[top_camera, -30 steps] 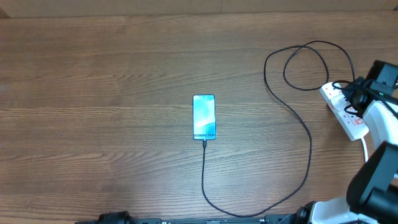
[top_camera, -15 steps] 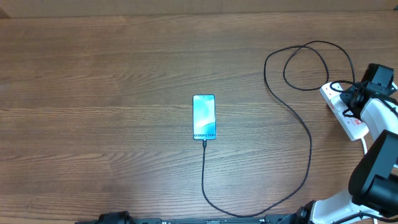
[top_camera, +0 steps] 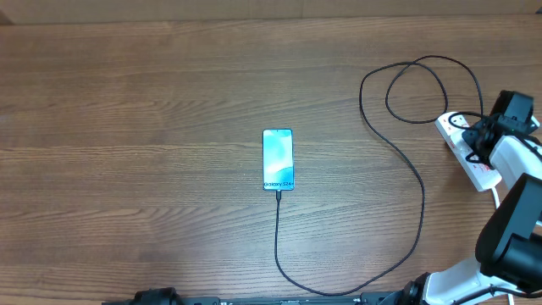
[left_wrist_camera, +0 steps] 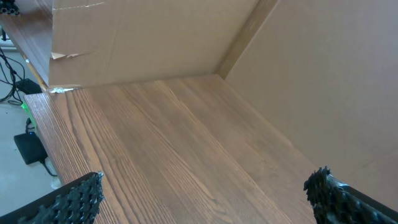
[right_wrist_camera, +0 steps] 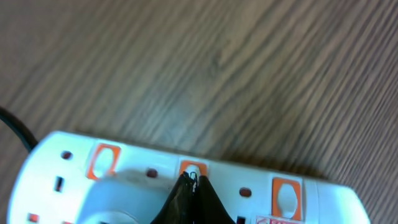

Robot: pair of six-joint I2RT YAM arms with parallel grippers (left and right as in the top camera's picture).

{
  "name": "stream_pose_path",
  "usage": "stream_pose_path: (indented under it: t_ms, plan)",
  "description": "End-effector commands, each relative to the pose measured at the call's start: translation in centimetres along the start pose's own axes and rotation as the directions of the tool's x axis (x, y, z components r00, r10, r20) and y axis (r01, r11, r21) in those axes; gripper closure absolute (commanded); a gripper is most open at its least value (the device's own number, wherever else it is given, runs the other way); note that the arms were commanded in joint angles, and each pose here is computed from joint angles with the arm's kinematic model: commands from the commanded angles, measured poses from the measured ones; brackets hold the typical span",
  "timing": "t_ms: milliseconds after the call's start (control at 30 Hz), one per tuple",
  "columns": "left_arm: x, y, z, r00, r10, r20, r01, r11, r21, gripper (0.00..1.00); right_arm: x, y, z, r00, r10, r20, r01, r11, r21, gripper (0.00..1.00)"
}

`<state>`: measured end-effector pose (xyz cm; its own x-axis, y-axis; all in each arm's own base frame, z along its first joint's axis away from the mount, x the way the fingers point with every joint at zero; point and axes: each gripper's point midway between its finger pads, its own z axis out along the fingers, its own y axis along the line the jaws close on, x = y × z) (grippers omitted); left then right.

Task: Plug charger to phone and switch on socket
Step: 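Press down on the orange socket switch with the right gripper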

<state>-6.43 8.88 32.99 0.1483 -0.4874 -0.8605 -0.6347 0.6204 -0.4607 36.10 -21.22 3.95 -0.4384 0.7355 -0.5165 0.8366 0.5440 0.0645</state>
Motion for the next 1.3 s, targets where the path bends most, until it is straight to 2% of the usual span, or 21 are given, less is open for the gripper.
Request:
stream_pose_path:
  t_ms: [0,267,567,1000,1267]
  plan:
    - [0.1,0.3,-0.3,1.0,-0.021,0.014,0.021,1.0,-0.003,0.0,2.7,0.8,1.2,0.996,-0.019,-0.086,0.015,0.999,-0.042,0.96]
    - [0.1,0.3,-0.3,1.0,-0.021,0.014,0.021,1.0,-0.003,0.0,3.4,1.1,1.9,0.994,-0.022,-0.111,0.016,0.998,-0.055,0.96]
    - [0.1,0.3,-0.3,1.0,-0.021,0.014,0.021,1.0,-0.003,0.0,-0.5,1.5,-0.2,1.0,0.006,-0.021,-0.007,0.998,-0.063,0.96]
    - [0.1,0.3,-0.3,1.0,-0.021,0.014,0.021,1.0,-0.003,0.0,-3.0,2.2,-1.1,0.999,0.018,0.037,-0.016,0.998,-0.067,0.96]
    - [0.1,0.3,-0.3,1.0,-0.021,0.014,0.021,1.0,-0.003,0.0,-1.7,1.7,-0.4,1.0,0.012,0.014,-0.011,0.998,-0.057,0.96]
